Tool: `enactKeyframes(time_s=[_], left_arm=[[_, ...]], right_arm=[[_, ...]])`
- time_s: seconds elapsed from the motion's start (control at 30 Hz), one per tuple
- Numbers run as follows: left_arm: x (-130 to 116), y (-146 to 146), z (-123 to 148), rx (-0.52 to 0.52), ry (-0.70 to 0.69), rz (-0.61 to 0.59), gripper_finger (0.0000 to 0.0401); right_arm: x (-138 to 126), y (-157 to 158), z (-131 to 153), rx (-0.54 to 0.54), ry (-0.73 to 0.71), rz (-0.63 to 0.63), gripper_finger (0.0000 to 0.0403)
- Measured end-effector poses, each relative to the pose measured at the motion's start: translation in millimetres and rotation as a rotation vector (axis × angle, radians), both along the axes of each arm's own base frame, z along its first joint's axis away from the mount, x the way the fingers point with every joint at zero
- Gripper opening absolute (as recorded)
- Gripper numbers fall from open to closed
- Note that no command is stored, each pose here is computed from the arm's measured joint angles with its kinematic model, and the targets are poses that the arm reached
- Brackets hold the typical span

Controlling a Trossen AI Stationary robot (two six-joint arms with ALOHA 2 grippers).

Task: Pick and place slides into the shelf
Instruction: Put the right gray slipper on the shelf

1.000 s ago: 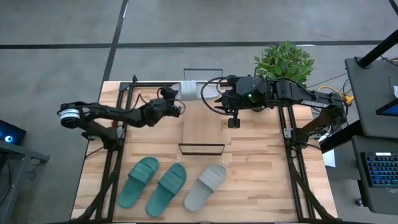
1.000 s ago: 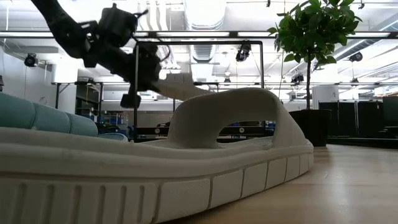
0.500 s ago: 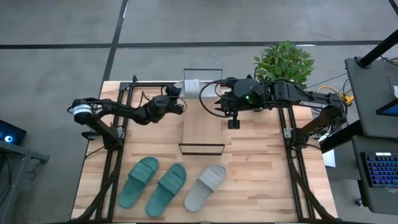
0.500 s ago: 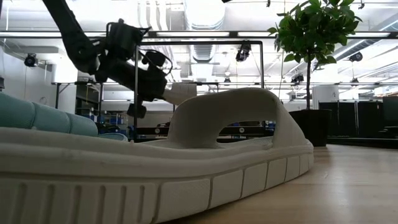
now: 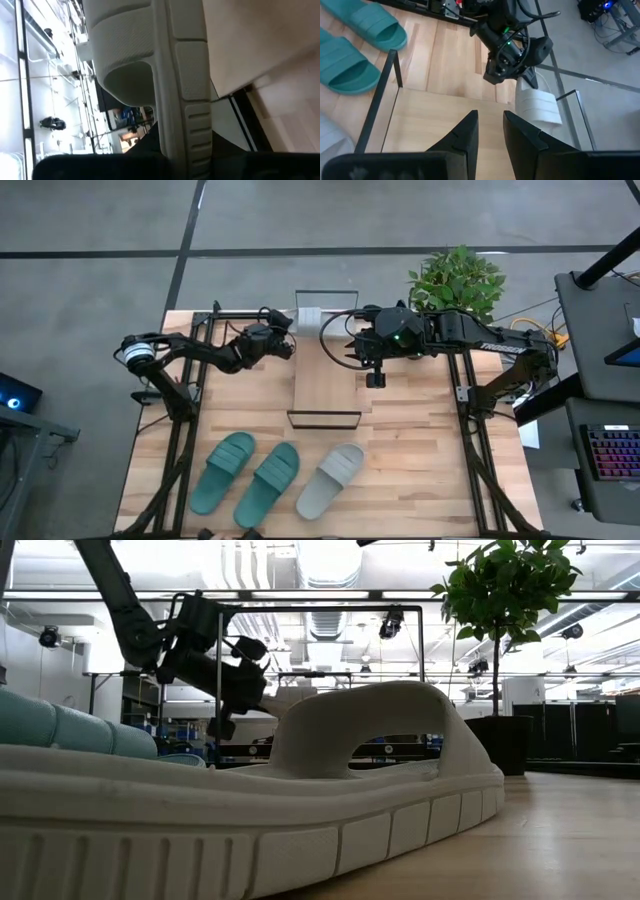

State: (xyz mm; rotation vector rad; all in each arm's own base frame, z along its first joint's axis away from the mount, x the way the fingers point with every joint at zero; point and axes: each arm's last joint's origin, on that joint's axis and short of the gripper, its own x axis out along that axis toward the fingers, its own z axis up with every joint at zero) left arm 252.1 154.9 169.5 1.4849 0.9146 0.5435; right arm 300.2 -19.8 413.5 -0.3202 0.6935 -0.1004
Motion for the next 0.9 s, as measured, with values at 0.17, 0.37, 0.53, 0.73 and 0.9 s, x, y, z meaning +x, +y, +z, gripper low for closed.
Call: enactKeyframes(time_s=[0.17,0.37,0.53,0.73,0.9], left_arm=[[-4.3,7.3,-1.3,0.001,0.011,0.022,0.0011],[-12.0,20.9,-4.9,-0.026,0.006,0.008,0.0011],[-11.1,26.8,-11.2,-0.042,0.025,0.002,0.001],[-5.1,33.7,-20.3,-0.058,0.043,0.01,0.001],[-0.1,37.5,-28.3,-0.064,0.066,0.015,0.001]], right_arm=[[0.0,0.0,0.0,0.0,0.0,0.0,0.0082],[0.0,0.0,0.0,0.001,0.0,-0.001,0.0082],[0.0,0.0,0.0,0.002,0.0,-0.002,0.0082],[0.0,0.0,0.0,0.0,0.0,0.0,0.0082],[0.0,0.0,-0.1,0.0,0.001,0.0,0.0082]])
